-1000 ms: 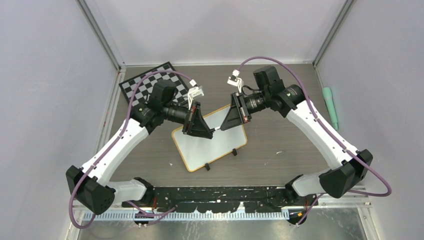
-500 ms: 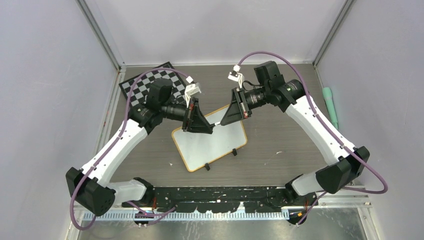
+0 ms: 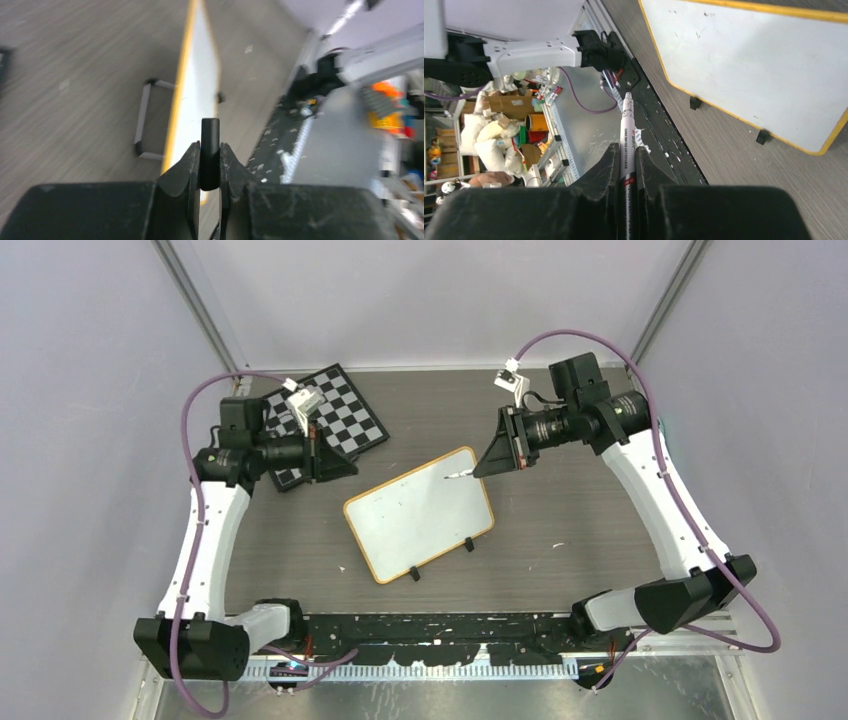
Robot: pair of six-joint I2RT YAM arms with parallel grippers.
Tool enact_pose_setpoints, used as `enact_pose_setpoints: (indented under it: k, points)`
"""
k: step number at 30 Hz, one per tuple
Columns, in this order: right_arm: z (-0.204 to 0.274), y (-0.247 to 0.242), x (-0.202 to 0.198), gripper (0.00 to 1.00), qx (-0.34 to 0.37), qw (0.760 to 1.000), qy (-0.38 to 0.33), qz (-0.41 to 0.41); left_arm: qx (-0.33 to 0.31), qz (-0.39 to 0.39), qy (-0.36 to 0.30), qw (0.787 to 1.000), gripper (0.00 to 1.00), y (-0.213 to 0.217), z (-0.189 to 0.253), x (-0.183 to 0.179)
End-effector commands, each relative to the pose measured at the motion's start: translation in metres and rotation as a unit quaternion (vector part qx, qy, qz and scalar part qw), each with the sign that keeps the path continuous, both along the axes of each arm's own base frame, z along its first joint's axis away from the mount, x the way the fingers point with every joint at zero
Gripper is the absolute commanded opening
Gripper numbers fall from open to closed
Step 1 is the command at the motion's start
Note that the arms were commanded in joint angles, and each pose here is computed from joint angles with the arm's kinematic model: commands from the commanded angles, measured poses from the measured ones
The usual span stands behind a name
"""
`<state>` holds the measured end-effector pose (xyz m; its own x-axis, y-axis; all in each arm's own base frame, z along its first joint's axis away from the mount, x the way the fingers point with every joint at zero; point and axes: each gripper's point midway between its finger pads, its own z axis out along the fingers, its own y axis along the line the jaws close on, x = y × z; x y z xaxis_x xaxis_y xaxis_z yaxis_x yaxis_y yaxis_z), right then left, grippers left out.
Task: Write a sentence on the whiteboard
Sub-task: Open the pen cap from the whiteboard marker, then place the pen cap at the center of the board.
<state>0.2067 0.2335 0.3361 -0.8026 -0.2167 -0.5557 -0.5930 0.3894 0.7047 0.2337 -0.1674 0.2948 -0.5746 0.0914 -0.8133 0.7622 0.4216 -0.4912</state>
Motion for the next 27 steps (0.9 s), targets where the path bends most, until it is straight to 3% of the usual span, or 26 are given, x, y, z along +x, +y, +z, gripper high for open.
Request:
enact_pose_setpoints:
  k: [1,3,8,16,22,27]
  points:
    - [-0.013,-0.002,-0.016,0.00,-0.036,0.999,-0.037,0.010,0.162,0.081,-0.057,0.982,0.00,0.054,-0.021,0.021]
    - [-0.025,0.002,-0.022,0.00,-0.062,0.996,-0.056,0.017,0.240,0.118,-0.031,0.963,0.00,0.085,-0.050,0.028]
    - [-0.060,0.010,-0.015,0.00,-0.133,0.979,-0.156,-0.004,0.336,0.161,0.023,0.928,0.00,0.134,-0.108,0.036]
    - [-0.069,0.020,0.006,0.00,-0.163,0.945,-0.282,-0.034,0.393,0.155,0.090,0.902,0.00,0.155,-0.174,0.040]
    - [-0.055,0.034,0.012,0.00,-0.130,0.951,-0.274,-0.052,0.431,0.132,0.103,0.887,0.00,0.154,-0.209,0.037]
    - [-0.063,0.044,0.006,0.00,-0.138,0.958,-0.250,-0.014,0.484,0.105,0.103,0.863,0.00,0.149,-0.235,0.032]
